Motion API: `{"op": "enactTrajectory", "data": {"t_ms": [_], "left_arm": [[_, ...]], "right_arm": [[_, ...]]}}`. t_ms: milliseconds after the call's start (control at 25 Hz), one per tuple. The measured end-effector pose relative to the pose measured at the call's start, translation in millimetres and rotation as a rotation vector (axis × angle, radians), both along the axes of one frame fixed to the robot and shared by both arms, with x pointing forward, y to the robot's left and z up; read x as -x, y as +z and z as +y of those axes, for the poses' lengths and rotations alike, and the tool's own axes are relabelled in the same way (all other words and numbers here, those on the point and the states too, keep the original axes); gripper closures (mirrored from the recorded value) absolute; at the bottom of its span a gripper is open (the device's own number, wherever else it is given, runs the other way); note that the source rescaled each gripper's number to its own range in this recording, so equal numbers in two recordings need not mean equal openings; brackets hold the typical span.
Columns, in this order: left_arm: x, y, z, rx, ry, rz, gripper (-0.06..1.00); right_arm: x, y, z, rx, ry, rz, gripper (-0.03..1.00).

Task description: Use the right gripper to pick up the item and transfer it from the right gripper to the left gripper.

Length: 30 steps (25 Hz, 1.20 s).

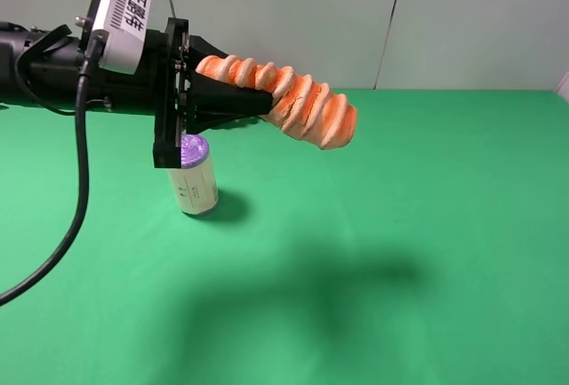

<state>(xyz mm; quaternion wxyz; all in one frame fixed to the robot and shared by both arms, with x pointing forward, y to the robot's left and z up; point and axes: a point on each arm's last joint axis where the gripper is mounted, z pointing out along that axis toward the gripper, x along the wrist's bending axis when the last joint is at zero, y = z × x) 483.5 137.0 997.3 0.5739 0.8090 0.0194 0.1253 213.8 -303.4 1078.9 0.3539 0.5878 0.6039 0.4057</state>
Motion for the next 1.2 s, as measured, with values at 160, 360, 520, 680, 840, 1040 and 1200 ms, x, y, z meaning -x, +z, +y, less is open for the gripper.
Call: {"op": "enactTrajectory", "data": {"t_ms": [160, 360, 520, 680, 840, 1040, 1200], "left_arm": [[0, 0, 0, 0.000, 0.000, 0.000, 0.93], [0, 0, 0, 0.000, 0.000, 0.000, 0.93], [0, 0, 0, 0.000, 0.002, 0.000, 0.93], [0, 0, 0, -0.001, 0.002, 0.000, 0.93], [0, 0, 0, -0.001, 0.003, 0.000, 0.93], [0, 0, 0, -0.001, 0.003, 0.000, 0.93], [0, 0, 0, -0.001, 0.003, 0.000, 0.93]], "right_arm": [[0, -4, 2, -0.013, 0.019, 0.023, -0.03], [-10, -24, 4, -0.001, 0.037, 0.099, -0.03], [-13, -23, 7, 0.001, 0.061, 0.062, -0.03], [-14, -22, 7, 0.004, 0.060, 0.041, -0.03], [-21, -27, 7, 0.003, 0.057, 0.016, -0.03], [-22, -27, 7, 0.004, 0.056, 0.009, -0.03], [-22, -27, 7, 0.004, 0.056, 0.009, -0.03]]}}
